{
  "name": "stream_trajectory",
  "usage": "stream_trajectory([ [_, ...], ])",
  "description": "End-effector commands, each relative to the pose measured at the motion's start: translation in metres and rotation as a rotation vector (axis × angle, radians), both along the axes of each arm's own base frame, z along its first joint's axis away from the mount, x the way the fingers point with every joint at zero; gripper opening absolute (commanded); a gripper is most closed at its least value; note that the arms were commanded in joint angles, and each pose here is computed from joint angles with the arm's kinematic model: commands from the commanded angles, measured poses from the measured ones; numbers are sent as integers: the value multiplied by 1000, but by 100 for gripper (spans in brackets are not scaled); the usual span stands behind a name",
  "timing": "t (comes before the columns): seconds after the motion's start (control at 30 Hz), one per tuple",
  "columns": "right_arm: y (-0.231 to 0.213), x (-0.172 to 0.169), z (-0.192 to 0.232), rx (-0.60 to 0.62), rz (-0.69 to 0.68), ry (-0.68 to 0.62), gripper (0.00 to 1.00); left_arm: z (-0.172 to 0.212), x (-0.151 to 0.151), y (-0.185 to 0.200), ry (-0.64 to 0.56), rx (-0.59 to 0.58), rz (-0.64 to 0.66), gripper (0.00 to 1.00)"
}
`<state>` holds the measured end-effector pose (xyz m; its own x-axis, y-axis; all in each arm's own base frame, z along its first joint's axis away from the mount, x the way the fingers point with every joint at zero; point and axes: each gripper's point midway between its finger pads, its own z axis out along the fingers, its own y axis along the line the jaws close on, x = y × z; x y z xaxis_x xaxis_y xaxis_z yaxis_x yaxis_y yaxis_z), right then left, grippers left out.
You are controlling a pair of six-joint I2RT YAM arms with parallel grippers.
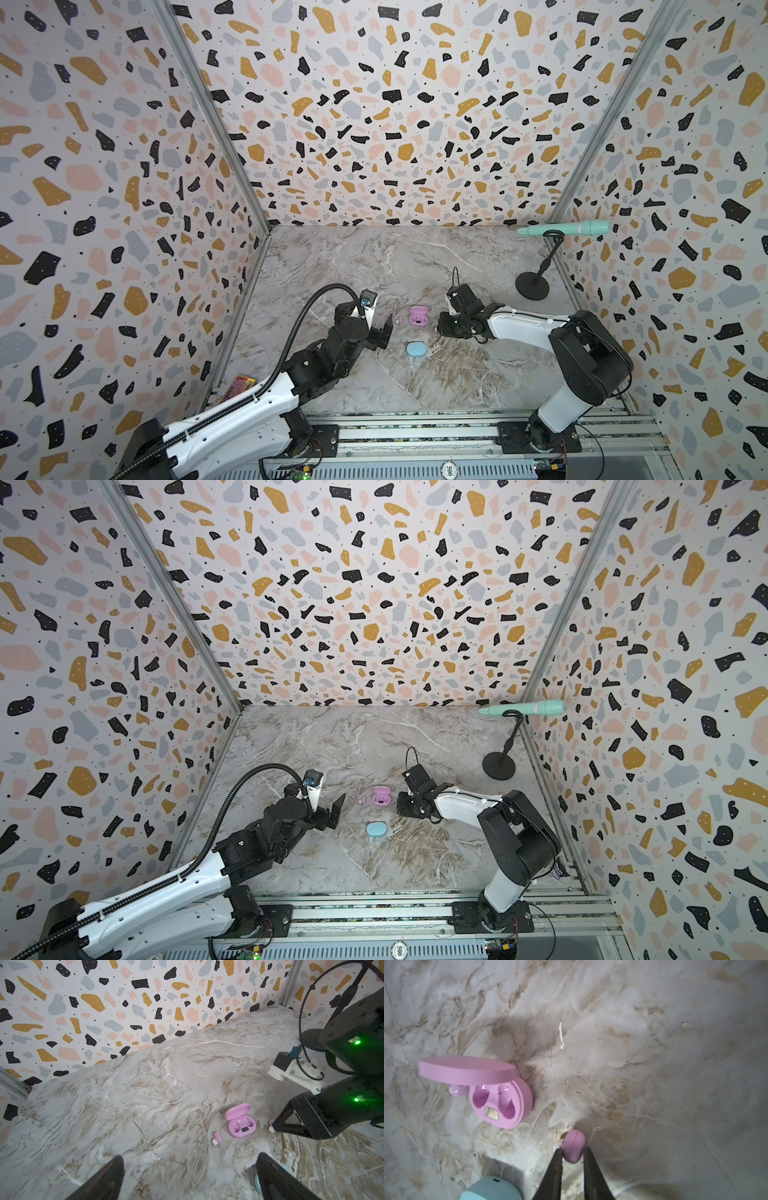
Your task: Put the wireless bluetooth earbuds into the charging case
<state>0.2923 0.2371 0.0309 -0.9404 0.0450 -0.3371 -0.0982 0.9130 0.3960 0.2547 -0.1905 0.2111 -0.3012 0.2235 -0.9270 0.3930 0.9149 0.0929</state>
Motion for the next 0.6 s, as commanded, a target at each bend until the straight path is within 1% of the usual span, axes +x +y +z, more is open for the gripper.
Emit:
stream_trajectory([
  [0.0, -2, -1, -3, -9, 4, 4, 21, 12, 2, -4, -23, -21, -10, 100],
  [0.57, 1, 2, -5, -8, 14, 9, 21, 8, 1, -8, -12, -17, -27, 100],
])
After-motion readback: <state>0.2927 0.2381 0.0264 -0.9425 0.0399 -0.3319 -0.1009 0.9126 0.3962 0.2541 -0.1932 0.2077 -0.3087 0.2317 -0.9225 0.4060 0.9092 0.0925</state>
